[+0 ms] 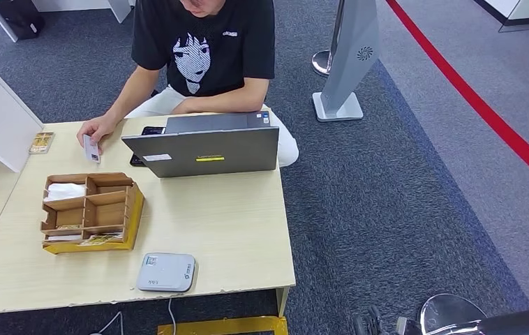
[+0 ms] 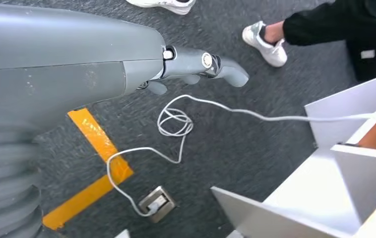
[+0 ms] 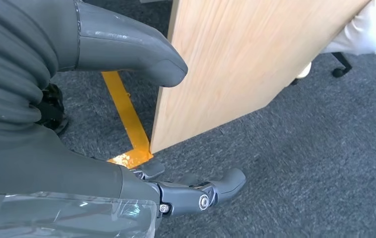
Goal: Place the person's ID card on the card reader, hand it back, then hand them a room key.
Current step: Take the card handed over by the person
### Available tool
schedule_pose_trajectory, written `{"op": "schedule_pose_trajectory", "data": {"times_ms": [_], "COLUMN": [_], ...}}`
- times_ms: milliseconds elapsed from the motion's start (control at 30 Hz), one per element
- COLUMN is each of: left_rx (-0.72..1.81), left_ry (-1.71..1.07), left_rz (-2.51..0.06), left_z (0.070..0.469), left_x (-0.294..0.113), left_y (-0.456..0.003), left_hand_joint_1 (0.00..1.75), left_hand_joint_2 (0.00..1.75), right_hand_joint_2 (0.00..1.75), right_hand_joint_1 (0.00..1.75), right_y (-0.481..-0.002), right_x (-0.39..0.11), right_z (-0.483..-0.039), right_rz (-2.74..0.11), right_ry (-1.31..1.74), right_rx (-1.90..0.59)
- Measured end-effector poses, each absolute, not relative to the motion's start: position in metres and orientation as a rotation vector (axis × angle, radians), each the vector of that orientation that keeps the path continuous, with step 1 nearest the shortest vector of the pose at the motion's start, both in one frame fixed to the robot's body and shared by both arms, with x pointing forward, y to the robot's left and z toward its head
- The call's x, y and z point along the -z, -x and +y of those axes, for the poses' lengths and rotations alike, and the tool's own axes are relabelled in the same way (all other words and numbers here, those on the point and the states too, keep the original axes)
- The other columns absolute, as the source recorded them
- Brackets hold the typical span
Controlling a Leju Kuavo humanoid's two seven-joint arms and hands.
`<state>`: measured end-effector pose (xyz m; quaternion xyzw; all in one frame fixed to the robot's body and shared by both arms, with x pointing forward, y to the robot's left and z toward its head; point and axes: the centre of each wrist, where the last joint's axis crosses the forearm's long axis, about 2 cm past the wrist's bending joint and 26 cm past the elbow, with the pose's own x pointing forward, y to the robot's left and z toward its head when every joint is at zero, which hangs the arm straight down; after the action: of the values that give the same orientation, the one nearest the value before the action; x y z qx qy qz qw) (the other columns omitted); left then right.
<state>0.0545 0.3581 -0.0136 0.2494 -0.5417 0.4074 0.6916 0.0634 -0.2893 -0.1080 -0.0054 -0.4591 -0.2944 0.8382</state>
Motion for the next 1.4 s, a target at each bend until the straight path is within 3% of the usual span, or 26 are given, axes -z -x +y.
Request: {"op": "schedule_pose_trajectory", "data": {"times_ms": [300, 467, 600, 800, 933, 1167, 1400], "left_rx": [-0.904, -0.663, -0.264, 0.075, 0.212, 0.302, 0.740], "left_ry": [-0.589, -0.648, -0.704, -1.032, -1.120, -1.091, -1.469], "left_rz": [-1.277, -1.610, -1.770, -1.782, -1.785, -1.794, -1.587], "left_z": [0.363, 0.383, 0.403, 0.421, 0.415, 0.396, 0.388], "left_x": [0.005, -0.037, -0.092, -0.144, -0.169, -0.190, -0.204], "left_y": [-0.057, -0.071, -0.094, -0.150, -0.193, -0.246, -0.308], "left_hand_joint_1": [0.00, 0.00, 0.00, 0.00, 0.00, 0.00, 0.00], "left_hand_joint_2": [1.75, 1.75, 0.00, 0.00, 1.75, 1.75, 1.75], "right_hand_joint_2": [1.75, 1.75, 1.75, 1.75, 1.75, 1.75, 1.75], "right_hand_joint_1": [0.00, 0.00, 0.00, 0.00, 0.00, 0.00, 0.00], "right_y": [-0.063, -0.063, -0.067, -0.095, -0.114, -0.129, -0.139], "right_x": [0.108, 0.108, 0.107, 0.102, 0.097, 0.093, 0.090], "right_z": [-0.291, -0.294, -0.294, -0.284, -0.275, -0.269, -0.266], "right_rz": [-0.972, -0.975, -0.968, -0.960, -0.984, -1.001, -0.994], "right_ry": [0.022, 0.025, 0.005, -0.058, -0.088, -0.132, -0.168], "right_rx": [0.638, 0.611, 0.548, 0.461, 0.418, 0.401, 0.361]}}
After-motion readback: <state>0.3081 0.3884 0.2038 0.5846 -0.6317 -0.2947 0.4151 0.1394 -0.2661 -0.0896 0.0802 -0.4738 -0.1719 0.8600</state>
